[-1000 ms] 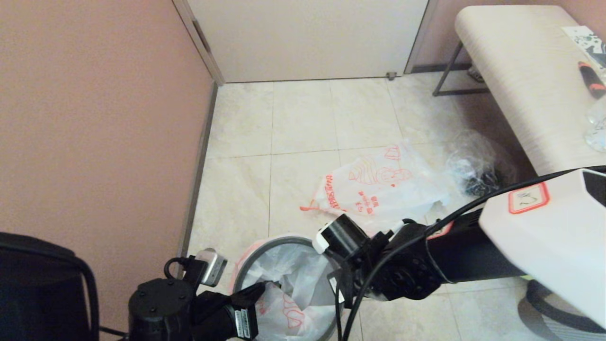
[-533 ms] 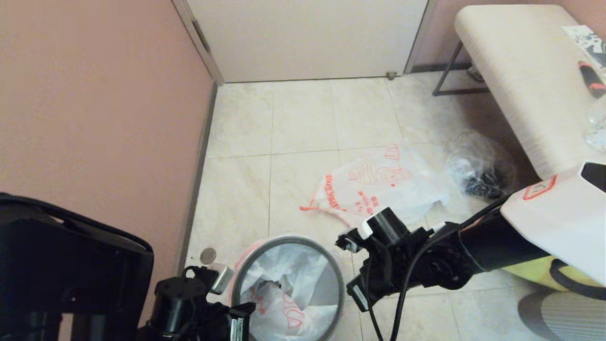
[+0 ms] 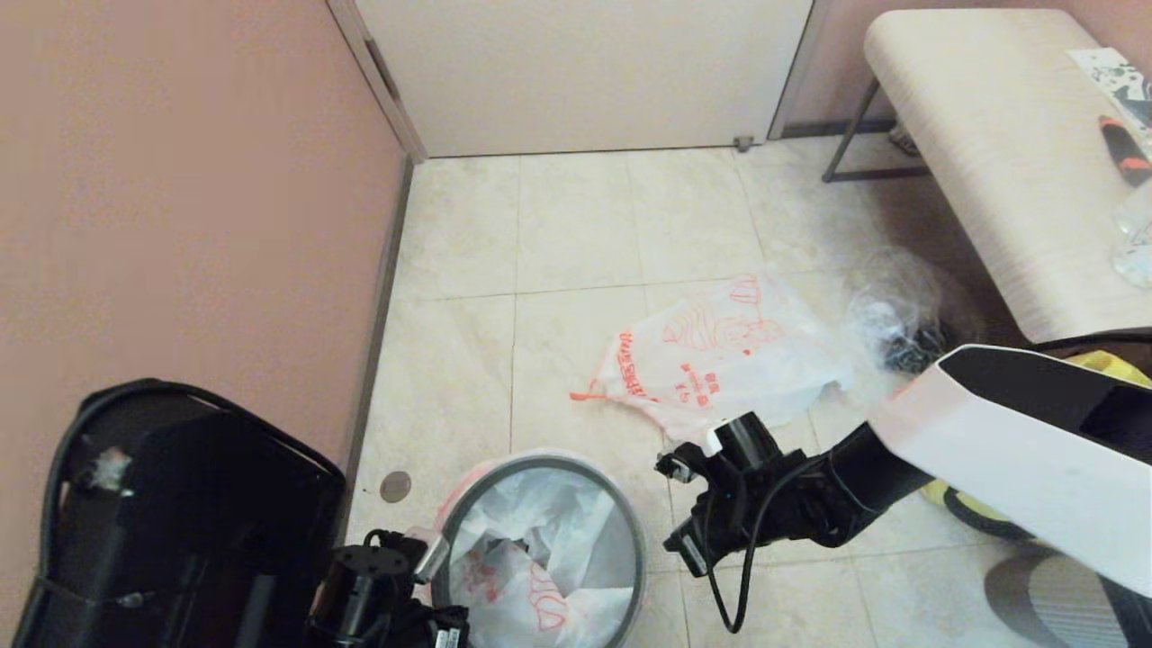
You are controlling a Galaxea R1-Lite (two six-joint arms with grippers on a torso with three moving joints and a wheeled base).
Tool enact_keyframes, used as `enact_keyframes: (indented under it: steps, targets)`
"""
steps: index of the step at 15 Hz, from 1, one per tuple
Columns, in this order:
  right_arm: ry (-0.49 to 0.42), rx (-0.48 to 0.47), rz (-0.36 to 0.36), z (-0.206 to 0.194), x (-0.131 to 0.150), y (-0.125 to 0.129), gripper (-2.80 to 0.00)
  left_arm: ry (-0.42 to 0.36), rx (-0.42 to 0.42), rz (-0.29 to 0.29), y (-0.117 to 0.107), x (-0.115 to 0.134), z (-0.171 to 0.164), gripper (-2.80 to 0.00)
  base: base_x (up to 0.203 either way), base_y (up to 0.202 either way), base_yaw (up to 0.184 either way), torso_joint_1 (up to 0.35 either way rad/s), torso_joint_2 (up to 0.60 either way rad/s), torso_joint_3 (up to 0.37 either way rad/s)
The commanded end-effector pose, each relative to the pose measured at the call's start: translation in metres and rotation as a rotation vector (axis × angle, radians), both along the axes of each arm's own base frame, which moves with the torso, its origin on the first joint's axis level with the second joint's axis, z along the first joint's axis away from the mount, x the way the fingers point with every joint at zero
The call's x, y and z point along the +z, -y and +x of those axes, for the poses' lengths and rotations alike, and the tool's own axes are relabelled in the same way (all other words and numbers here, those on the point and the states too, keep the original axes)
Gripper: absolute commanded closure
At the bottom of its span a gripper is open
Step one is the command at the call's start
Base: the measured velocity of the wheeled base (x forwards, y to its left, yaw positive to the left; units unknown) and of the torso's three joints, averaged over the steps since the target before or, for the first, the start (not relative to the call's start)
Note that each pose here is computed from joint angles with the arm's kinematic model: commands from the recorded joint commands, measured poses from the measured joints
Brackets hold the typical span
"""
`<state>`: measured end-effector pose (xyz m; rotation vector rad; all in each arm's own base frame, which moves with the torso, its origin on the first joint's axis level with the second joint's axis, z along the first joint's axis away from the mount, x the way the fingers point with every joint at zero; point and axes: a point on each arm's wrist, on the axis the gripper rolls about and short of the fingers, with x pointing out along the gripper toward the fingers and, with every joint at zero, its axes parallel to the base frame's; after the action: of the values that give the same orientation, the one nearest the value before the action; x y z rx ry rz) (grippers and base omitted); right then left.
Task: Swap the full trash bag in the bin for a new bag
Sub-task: Place the trash can ring on the trash can
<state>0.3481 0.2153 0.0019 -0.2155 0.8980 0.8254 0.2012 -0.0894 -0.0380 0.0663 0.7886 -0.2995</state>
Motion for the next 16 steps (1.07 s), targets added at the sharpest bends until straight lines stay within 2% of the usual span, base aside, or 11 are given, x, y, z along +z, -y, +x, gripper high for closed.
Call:
enact_keyframes:
  steps: [1,5,8,12,15,16]
  targets:
    - [-0.040,-0.003,-0.027,0.006,-0.032,0.002,0.00,-0.018,0.019,0.030,0.002,-0.013,0.004,0.00,0.000,0.000,0.000,0.000,0.00,0.000]
    - [-0.010,-0.018,-0.015,0.011,-0.021,0.005,0.00,0.008,0.022,0.024,0.004,-0.010,0.007,0.00,0.000,0.000,0.000,0.000,0.00,0.000]
    - [0.031,-0.031,0.011,0.010,0.003,0.009,0.00,0.102,-0.003,-0.030,0.014,0.011,0.011,0.00,0.000,0.000,0.000,0.000,0.00,0.000]
    - [0.149,-0.058,0.034,-0.014,0.067,0.018,0.00,0.283,-0.011,-0.170,0.026,0.062,0.007,0.00,0.000,0.000,0.000,0.000,0.00,0.000]
    - [0.278,-0.124,0.001,-0.048,0.117,0.025,0.00,0.390,-0.009,-0.243,0.020,0.097,-0.010,0.00,0.000,0.000,0.000,0.000,0.00,0.000]
    - [0.328,-0.179,-0.024,-0.061,0.134,0.028,0.00,0.427,-0.001,-0.257,0.017,0.108,-0.019,0.00,0.000,0.000,0.000,0.000,0.00,0.000]
